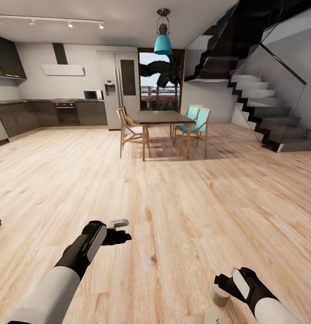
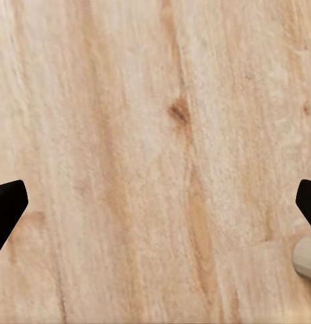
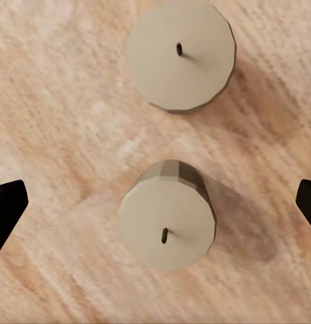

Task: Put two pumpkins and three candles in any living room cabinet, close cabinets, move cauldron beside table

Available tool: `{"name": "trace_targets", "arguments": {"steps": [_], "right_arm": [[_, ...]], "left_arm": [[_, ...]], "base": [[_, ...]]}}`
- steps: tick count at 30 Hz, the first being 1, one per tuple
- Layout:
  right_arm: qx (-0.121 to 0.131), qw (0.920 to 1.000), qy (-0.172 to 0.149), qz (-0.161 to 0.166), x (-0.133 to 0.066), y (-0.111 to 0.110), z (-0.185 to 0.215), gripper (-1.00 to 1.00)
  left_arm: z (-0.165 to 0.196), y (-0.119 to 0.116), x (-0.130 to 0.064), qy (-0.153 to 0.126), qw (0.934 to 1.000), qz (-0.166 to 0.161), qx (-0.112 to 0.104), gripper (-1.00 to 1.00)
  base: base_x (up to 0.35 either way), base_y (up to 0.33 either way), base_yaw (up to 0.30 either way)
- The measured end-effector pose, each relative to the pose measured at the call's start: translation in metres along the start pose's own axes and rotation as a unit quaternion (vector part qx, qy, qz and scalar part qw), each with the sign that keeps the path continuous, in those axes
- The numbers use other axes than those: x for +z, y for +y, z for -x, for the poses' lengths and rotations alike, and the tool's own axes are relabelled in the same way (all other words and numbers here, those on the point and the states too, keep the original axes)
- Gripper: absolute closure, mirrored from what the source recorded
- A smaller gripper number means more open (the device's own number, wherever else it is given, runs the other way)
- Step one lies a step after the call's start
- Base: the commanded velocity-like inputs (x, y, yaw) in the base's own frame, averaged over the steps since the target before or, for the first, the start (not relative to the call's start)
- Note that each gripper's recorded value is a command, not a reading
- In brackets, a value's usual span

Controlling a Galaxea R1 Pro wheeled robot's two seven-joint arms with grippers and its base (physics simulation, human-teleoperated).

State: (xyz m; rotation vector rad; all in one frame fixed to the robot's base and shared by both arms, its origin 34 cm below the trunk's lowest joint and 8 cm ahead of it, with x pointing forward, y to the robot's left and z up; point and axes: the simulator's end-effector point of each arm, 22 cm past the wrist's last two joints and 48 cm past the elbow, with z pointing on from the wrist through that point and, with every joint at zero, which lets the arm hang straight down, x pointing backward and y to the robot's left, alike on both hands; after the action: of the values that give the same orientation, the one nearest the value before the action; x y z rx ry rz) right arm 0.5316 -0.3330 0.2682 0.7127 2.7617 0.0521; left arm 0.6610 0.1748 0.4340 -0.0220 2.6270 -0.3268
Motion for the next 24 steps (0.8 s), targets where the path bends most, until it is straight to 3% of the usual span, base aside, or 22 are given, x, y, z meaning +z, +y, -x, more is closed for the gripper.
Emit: {"name": "trace_targets", "arguments": {"steps": [24], "right_arm": [[-0.003, 0.9989, 0.042, -0.023, 0.037, -0.015, -0.034, -1.0]], "left_arm": [[-0.036, 0.013, 0.045, 0.046, 0.9989, 0.002, -0.011, -1.0]], "base": [[0.0, 0.0, 0.0]]}}
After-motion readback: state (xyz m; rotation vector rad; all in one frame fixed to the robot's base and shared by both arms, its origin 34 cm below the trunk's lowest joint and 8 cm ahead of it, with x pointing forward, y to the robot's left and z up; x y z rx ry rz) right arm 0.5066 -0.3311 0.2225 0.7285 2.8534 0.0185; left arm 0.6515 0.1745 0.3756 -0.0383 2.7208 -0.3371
